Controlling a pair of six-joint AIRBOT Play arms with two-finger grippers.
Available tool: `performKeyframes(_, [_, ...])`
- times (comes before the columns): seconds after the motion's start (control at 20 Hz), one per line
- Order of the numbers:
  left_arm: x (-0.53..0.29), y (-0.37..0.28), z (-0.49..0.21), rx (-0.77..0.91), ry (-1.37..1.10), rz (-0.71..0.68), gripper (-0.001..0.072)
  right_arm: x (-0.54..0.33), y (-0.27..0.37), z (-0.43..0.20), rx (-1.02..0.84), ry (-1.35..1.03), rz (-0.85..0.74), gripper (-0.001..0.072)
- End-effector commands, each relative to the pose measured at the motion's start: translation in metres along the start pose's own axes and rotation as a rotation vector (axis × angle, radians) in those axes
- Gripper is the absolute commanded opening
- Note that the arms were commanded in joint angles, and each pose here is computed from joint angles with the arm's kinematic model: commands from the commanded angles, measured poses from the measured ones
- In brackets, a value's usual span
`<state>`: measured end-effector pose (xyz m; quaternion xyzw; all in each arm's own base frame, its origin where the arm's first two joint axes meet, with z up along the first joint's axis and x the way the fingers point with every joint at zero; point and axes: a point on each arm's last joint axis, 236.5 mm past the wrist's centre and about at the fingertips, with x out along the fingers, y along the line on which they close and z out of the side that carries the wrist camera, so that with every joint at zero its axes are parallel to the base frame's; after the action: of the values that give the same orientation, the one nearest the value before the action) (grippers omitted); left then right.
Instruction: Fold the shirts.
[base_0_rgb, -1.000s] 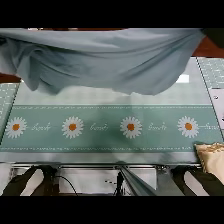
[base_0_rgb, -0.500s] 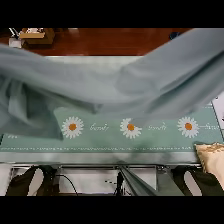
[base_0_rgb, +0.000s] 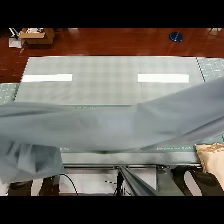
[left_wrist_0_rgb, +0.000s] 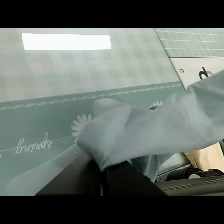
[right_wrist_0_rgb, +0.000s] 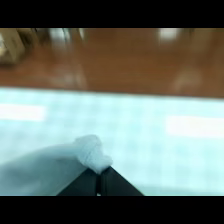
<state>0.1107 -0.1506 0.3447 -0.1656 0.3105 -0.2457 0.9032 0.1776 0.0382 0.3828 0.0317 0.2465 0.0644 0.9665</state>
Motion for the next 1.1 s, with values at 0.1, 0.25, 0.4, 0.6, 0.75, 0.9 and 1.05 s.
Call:
performKeyframes(0.1, [0.052,0.079,-0.055,-0.175,0.227,0.056,0.0018,0.074,-0.036,-0.079,0.009,0.451,-0.023,0.003])
performKeyframes(0.25, [0.108,0.156,-0.098,-0.34,0.372,0.092,0.0018,0.167,-0.06,-0.106,0.071,0.586,0.0,0.003])
performKeyframes(0.4, [0.165,0.202,-0.112,-0.464,0.414,0.029,0.0018,0.261,-0.048,-0.131,0.175,0.686,0.143,0.003])
performKeyframes(0.6, [0.234,0.254,-0.086,-0.509,0.361,-0.019,0.0018,0.37,-0.029,-0.157,0.138,0.675,0.213,0.003])
performKeyframes(0.75, [0.279,0.28,-0.058,-0.538,0.271,-0.07,0.0019,0.426,-0.024,-0.152,0.15,0.555,0.184,0.0031])
performKeyframes(0.9, [0.311,0.307,-0.05,-0.518,0.256,-0.043,0.0019,0.46,-0.029,-0.131,0.209,0.409,0.14,0.0031])
performKeyframes(1.05, [0.336,0.328,-0.052,-0.492,0.259,-0.011,0.0019,0.478,-0.034,-0.124,0.286,0.348,0.113,0.0031])
